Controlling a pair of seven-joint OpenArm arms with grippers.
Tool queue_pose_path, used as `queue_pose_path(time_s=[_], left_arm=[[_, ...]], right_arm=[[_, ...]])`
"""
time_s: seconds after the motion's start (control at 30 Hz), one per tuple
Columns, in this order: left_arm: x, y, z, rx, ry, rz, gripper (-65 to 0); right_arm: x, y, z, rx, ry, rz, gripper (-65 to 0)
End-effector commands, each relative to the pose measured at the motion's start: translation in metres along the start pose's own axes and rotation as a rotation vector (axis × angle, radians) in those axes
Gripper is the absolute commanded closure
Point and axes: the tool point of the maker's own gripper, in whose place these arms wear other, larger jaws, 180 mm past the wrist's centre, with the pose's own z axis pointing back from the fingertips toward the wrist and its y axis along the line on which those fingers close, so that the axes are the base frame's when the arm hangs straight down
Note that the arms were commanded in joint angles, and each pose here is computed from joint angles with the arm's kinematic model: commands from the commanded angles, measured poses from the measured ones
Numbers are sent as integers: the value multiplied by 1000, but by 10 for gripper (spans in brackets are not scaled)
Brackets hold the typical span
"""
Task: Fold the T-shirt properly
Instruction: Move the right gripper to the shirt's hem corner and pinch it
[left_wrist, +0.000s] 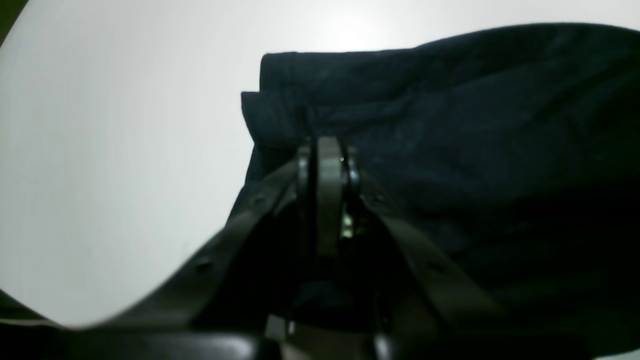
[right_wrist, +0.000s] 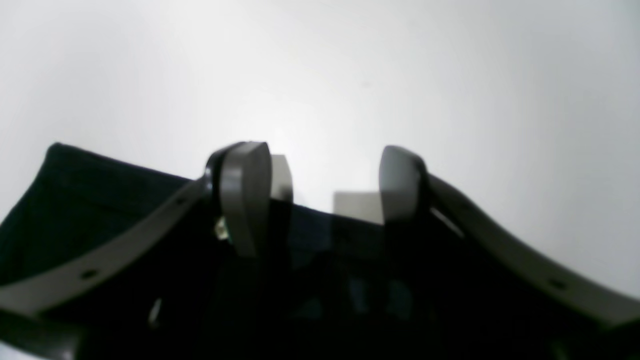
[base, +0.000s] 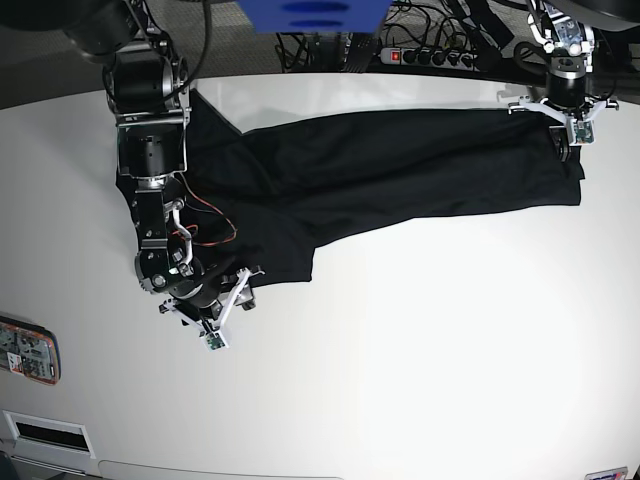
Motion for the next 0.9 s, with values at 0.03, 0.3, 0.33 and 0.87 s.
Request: queue_pose_path(time_s=[0.03, 0.3, 0.33, 0.87], left_arm=[[13, 7, 1, 13, -45, -7, -24], [13, 6, 0, 12, -46, -7, -25], [13, 6, 0, 12, -46, -7, -25], [13, 5, 0, 9, -46, -7, -25]], right_arm=[[18, -22, 10, -41, -47, 7, -332], [1, -60, 11, -89, 9, -27, -332], [-5, -61, 9, -87, 25, -37, -332], [-48, -35, 28, -81, 88, 10, -330]])
